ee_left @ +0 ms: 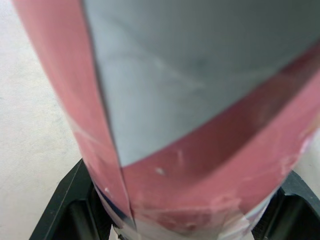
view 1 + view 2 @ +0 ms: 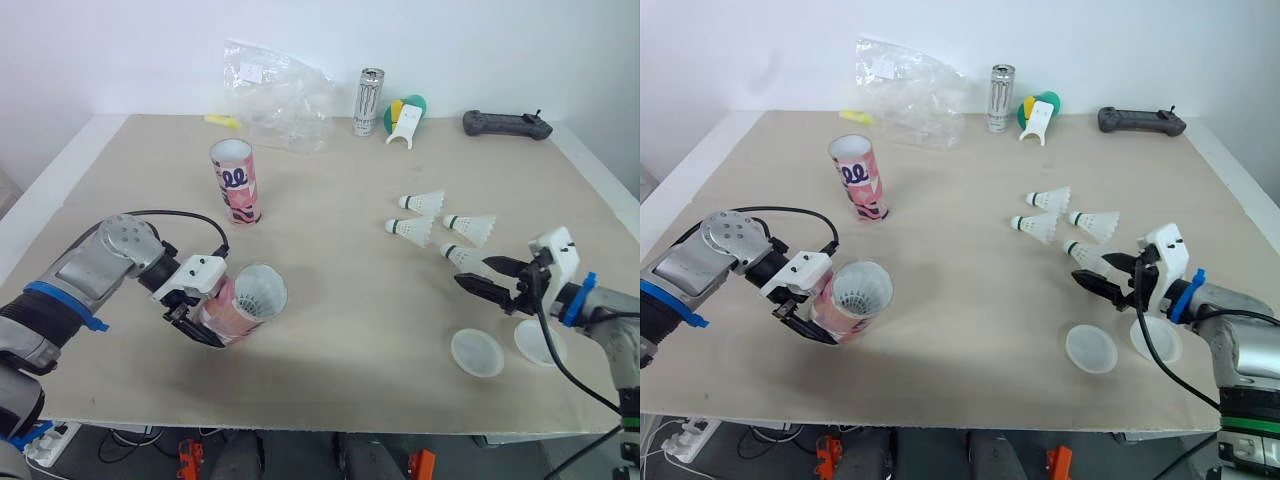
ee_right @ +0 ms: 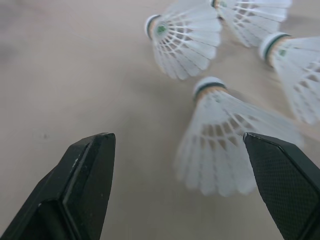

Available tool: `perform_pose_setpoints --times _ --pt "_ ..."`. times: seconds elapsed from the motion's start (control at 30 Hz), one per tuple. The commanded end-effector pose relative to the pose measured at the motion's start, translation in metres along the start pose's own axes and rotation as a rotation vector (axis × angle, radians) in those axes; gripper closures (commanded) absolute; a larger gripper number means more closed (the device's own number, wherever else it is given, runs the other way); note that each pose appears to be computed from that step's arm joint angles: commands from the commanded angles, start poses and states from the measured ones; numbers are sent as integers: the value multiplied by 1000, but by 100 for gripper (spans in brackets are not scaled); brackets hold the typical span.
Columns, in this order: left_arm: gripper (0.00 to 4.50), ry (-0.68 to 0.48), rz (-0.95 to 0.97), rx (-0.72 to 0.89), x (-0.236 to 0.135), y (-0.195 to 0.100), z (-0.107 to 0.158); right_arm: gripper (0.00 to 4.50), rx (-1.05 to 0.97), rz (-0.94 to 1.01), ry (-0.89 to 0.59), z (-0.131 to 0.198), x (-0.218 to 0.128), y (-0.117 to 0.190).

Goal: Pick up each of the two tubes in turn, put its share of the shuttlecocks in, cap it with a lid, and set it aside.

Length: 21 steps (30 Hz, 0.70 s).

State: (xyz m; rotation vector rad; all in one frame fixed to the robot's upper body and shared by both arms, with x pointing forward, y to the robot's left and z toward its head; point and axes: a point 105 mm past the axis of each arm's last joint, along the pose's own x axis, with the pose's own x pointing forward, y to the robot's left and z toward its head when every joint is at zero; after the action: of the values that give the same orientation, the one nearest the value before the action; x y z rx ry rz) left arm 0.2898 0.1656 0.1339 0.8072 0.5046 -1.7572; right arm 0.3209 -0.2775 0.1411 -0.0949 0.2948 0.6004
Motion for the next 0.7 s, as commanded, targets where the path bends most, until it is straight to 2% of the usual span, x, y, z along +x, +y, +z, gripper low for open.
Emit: perform_pose_setpoints --times 0.03,0.07,0.27,0.3,0.43,0.53,0.6,0.7 --pt "169 11 6 -10 -3 -2 -1 62 -30 -5 -29 10 1 -2" --pt "169 11 6 -11 -3 -2 -1 78 -28 -14 -32 11 0 -5" --pt "169 5 1 -12 -1 -3 0 374 -32 -57 -29 7 -5 -12" --pt "169 4 1 -12 -1 -3 1 438 -37 -49 -32 7 -7 -10" --pt "169 4 1 -12 -1 -3 0 448 -89 -65 -42 16 -19 -7" --pt "169 4 1 -12 -1 -3 0 448 -185 -87 -52 37 -32 0" --pt "169 6 2 -11 -1 -2 0 448 -348 -30 -75 74 -39 27" --pt "169 6 4 -9 -1 -1 1 448 -534 103 -119 109 -29 73"
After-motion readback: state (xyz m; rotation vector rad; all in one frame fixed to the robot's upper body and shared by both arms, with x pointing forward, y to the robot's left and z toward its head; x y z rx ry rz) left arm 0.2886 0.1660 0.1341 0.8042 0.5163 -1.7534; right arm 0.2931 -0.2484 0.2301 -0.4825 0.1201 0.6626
